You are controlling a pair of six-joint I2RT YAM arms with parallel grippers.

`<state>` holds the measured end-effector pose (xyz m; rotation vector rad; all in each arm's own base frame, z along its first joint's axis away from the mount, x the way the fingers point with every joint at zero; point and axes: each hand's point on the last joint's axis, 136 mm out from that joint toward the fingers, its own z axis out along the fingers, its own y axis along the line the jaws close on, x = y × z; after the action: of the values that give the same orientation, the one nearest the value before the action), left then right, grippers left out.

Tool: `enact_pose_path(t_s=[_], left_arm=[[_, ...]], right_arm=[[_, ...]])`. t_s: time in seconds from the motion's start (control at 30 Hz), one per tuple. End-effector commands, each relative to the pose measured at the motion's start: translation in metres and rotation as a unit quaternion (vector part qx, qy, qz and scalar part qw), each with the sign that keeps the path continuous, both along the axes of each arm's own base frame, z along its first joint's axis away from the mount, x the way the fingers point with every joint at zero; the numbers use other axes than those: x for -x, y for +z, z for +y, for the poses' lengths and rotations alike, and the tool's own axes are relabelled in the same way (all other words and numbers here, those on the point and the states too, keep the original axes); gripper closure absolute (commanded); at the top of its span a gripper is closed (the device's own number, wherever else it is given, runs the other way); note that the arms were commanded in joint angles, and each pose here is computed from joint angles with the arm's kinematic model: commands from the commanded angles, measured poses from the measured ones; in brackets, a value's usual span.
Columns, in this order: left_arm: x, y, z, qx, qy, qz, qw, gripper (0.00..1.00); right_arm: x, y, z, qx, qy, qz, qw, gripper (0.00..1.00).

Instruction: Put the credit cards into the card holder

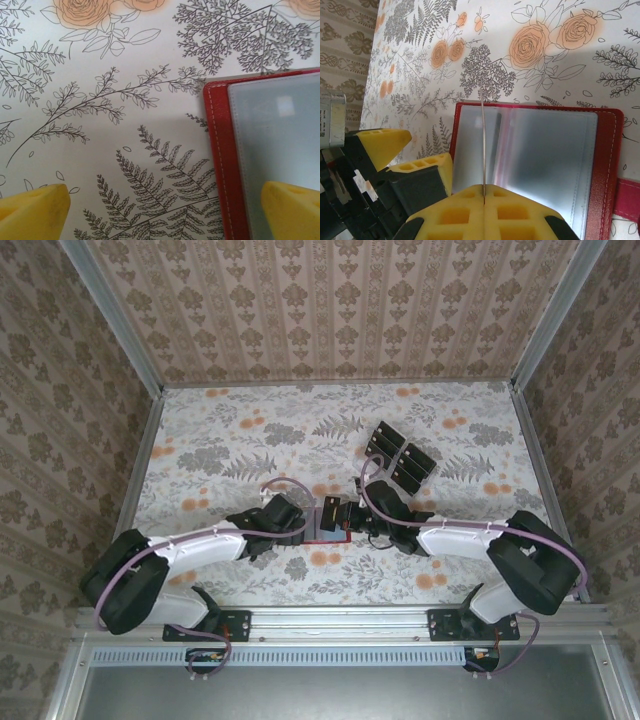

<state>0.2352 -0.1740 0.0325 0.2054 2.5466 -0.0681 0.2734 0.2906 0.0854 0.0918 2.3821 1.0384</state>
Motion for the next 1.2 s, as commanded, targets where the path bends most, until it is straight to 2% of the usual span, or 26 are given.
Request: enact_pose_path(t_s=[0.0, 0.73, 1.17], left_arm=[[-0.004, 0.001, 0.003, -0.022, 0.006, -0.005, 1.0, 0.0], [0.004, -0.007, 0.017, -0.045, 0.025, 0.007, 0.999, 0.0], [0.004, -0.008, 0.016, -0.046, 0.024, 0.008, 0.999, 0.0]], right_arm=[[-0.004, 0.003, 0.004, -0.028, -0.007, -0.01, 1.0, 1.0], [-0.009, -0.013, 0.005, -0.061, -0.019, -0.047, 0.997, 1.0], [-0.01, -0.024, 0.011, -0.069, -0.02, -0.038, 0.997, 1.0]])
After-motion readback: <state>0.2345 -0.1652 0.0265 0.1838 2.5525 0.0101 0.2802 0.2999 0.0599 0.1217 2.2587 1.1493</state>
